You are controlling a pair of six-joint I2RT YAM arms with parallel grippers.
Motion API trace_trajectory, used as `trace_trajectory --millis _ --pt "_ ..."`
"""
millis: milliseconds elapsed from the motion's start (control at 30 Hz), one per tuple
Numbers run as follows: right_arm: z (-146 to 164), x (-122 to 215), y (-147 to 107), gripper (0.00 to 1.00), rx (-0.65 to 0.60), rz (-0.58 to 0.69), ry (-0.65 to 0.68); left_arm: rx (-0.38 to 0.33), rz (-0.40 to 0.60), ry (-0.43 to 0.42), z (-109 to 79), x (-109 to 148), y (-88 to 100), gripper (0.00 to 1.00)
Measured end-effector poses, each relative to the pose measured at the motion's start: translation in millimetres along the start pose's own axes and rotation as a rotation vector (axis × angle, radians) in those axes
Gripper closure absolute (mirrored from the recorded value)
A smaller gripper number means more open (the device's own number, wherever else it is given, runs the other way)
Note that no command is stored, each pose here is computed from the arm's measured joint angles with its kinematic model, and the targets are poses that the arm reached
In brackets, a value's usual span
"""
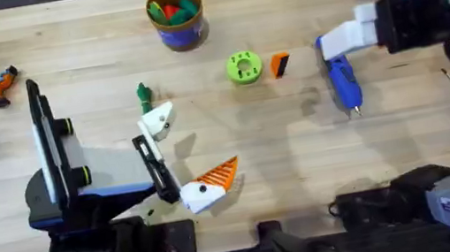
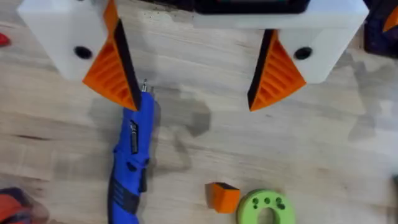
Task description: Pick up the gripper from the table and insert it into the empty holder that is missing its gripper. Then pick up a screw, insert it into the mounting hole, and use the screwdriver to tighten it. Finally, clean up the table by picking up the vegetable and placing it into the bucket.
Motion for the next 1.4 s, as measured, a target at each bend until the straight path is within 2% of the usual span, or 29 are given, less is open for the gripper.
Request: trace_trajectory --millis 200,400,700,967,1300,1400 --pt "30.9 -11.6 17.0 0.009 0.100 0.064 -0.020 0.000 0.000 0.000 0.0 0.0 0.0 0.015" --pt "51.2 -52.4 28.7 0.009 0.143 0.153 -0.061 0.000 0.000 0.000 0.0 0.0 0.0 0.015" --pt "58.5 -109.0 40.3 0.009 0.136 0.227 -0.100 0.000 0.000 0.000 0.0 0.0 0.0 0.015" --pt "58.9 -149.1 40.8 0.009 0.134 0.295 -0.134 0.000 0.000 0.000 0.0 0.0 0.0 0.015" --pt "62.7 -164.9 48.7 0.015 0.117 0.261 -0.121 0.000 0.000 0.000 0.0 0.0 0.0 0.015" --pt "62.4 -165.1 49.5 0.066 0.105 0.256 -0.121 0.000 0.000 0.000 0.0 0.0 0.0 0.015"
Point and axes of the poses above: each hand's point on the last joint's axis, 136 mm out from that joint toward the fingers, its own x axis back along the fingers, its own z axis along the line the jaws close on, y = z × x, the point moved 8 cm from there along x, back along the fingers, and after that the axes turned 13 degrees about -x, right-handed, at the moved point
